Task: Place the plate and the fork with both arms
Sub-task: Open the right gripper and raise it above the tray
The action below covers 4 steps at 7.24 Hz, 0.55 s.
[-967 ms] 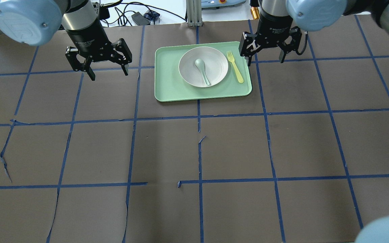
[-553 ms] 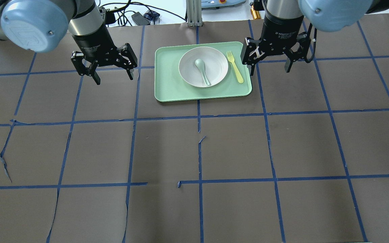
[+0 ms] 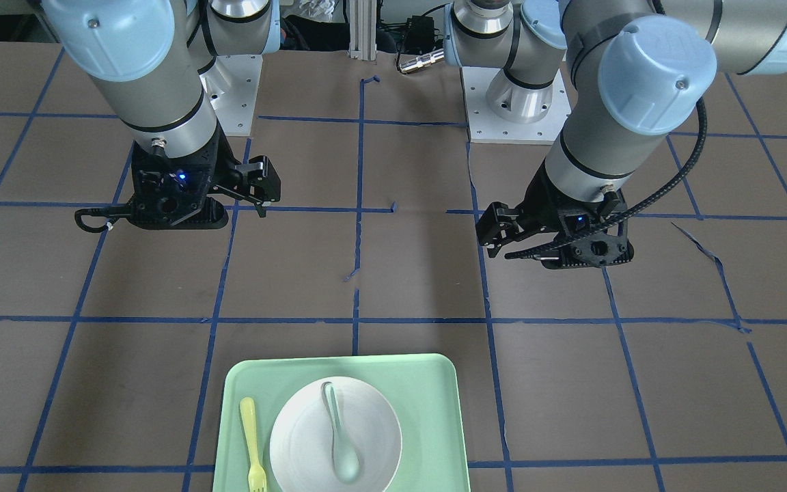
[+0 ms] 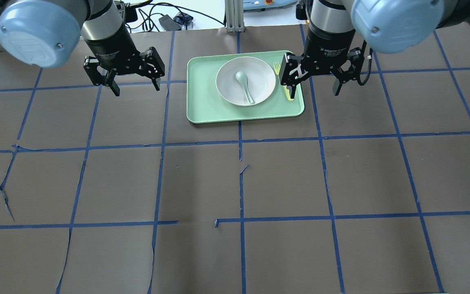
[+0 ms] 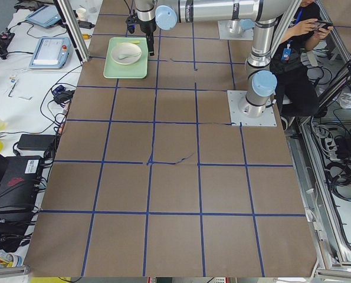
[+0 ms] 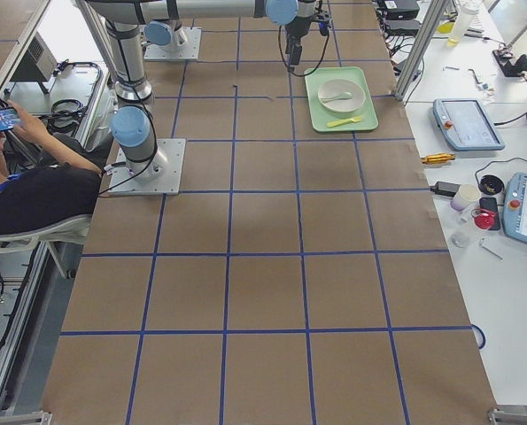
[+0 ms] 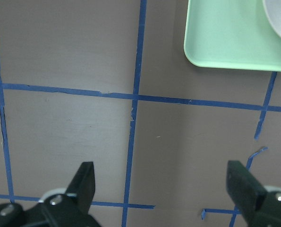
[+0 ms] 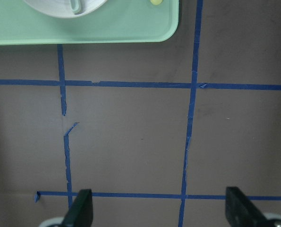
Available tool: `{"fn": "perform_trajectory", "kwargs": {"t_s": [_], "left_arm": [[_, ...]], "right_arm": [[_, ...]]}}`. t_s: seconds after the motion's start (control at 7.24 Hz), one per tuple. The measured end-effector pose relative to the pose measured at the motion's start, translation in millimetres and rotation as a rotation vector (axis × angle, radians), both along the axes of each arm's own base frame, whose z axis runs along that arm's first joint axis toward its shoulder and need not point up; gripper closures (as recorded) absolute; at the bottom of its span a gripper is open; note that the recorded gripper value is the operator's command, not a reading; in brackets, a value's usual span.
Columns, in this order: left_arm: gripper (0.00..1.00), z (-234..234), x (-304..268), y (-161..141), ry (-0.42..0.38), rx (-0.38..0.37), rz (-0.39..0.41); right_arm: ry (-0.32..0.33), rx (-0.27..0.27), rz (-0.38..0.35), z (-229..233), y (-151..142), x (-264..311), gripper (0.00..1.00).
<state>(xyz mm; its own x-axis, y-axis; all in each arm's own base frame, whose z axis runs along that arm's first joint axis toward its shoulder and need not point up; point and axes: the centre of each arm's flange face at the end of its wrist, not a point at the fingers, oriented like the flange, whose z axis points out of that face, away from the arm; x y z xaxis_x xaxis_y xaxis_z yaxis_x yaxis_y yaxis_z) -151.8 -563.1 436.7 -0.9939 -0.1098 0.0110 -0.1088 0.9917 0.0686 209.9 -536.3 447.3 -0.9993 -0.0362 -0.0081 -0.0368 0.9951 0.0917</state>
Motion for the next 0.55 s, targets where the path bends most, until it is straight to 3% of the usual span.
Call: {"fn": "perform_trajectory", "kwargs": {"t_s": [0.55], "left_arm": [[0.00, 7, 0, 34, -0.002, 0.067, 0.023]], "right_arm": [[0.011, -0.072, 0.004, 0, -1, -1, 0.00]]}}
